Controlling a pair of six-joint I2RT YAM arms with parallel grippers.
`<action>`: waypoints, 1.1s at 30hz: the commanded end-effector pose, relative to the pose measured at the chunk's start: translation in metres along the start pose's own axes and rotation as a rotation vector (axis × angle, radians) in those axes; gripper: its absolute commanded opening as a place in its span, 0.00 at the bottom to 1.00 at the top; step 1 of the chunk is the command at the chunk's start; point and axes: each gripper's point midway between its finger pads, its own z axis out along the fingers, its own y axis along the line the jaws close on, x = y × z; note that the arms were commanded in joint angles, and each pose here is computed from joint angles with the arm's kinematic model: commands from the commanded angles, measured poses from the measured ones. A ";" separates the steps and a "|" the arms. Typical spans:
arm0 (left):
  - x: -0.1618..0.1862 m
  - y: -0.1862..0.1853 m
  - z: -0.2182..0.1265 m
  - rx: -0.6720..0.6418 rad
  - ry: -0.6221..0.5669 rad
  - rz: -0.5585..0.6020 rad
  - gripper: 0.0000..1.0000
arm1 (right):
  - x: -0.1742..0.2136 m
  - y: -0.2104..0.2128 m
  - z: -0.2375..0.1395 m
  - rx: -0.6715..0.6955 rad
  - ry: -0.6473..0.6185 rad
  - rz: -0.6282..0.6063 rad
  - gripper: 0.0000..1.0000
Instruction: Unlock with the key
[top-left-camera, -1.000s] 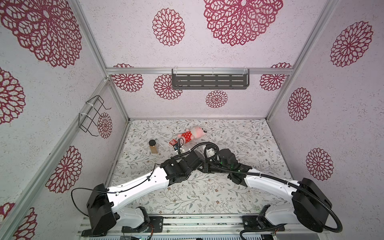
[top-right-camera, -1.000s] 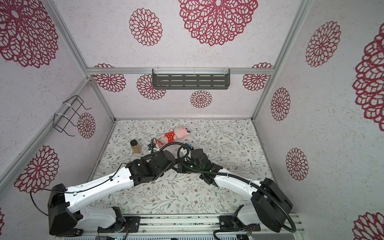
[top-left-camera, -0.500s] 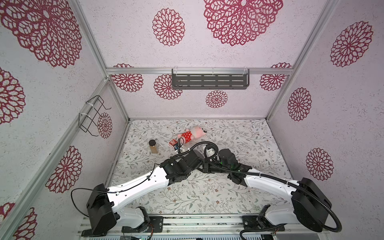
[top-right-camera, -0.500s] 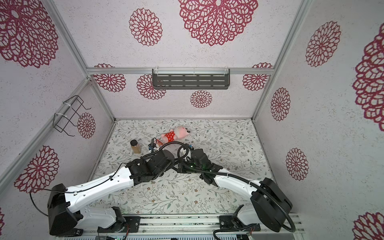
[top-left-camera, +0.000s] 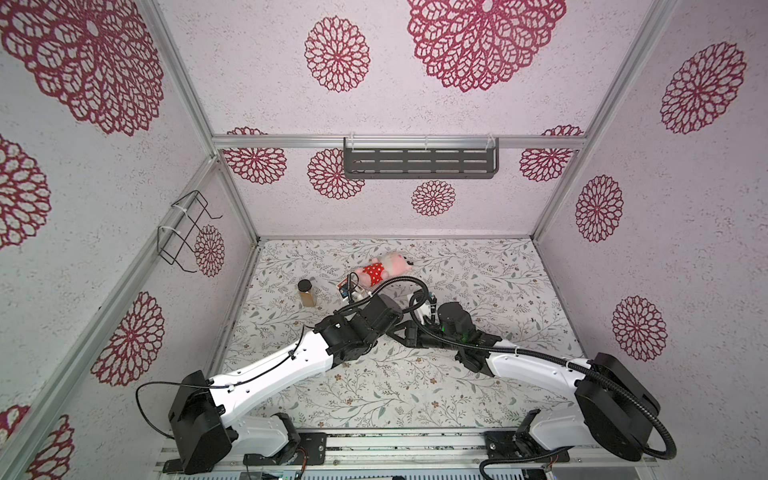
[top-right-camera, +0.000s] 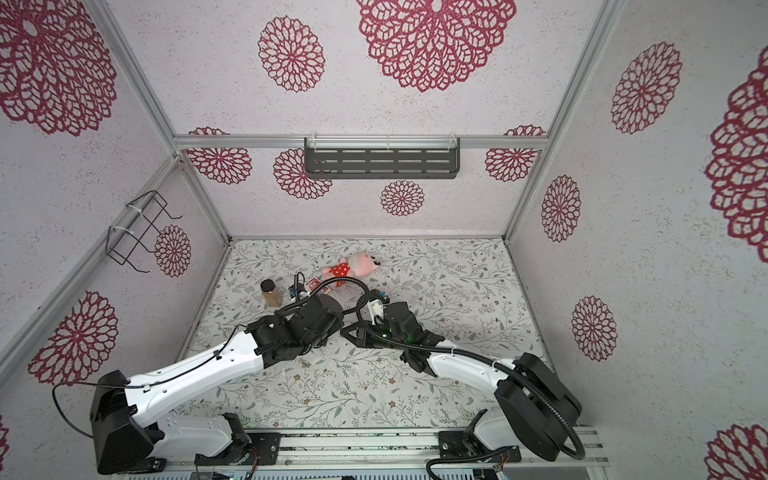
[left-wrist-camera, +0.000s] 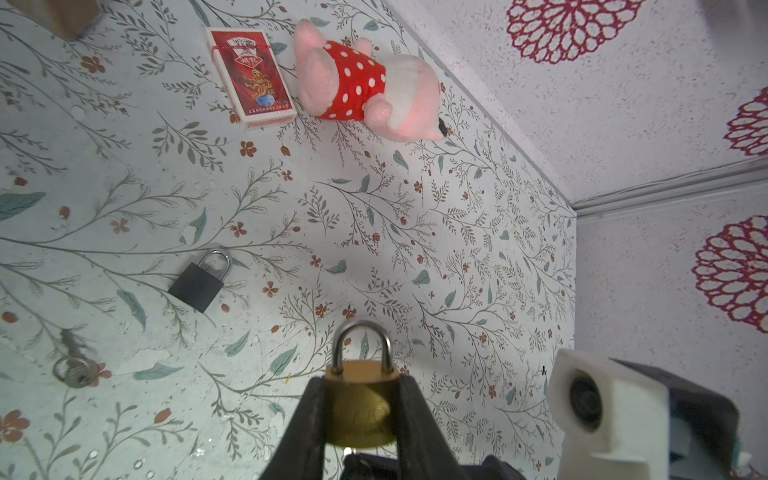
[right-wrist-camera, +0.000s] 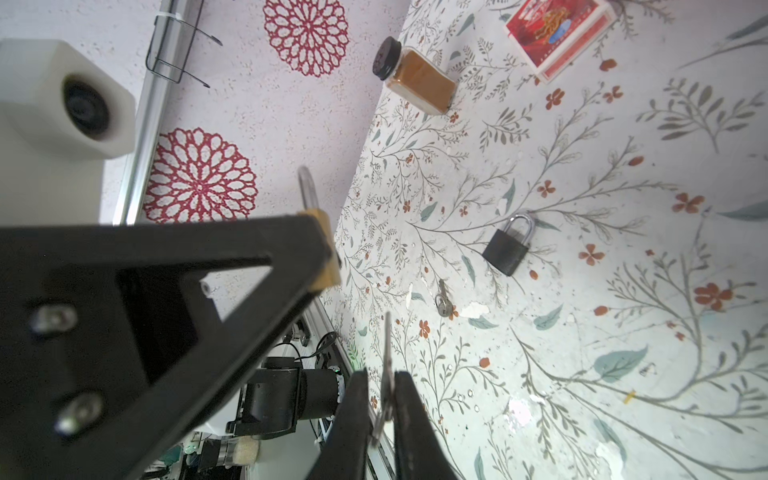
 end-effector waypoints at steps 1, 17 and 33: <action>-0.015 -0.001 -0.002 -0.005 -0.056 -0.033 0.00 | -0.010 0.009 -0.005 -0.026 -0.045 -0.039 0.17; -0.010 0.029 0.004 -0.046 -0.002 -0.049 0.00 | 0.023 -0.054 -0.008 0.268 0.054 -0.109 0.16; 0.002 0.102 -0.027 -0.076 0.036 -0.085 0.00 | 0.085 -0.083 0.018 0.574 0.221 -0.185 0.39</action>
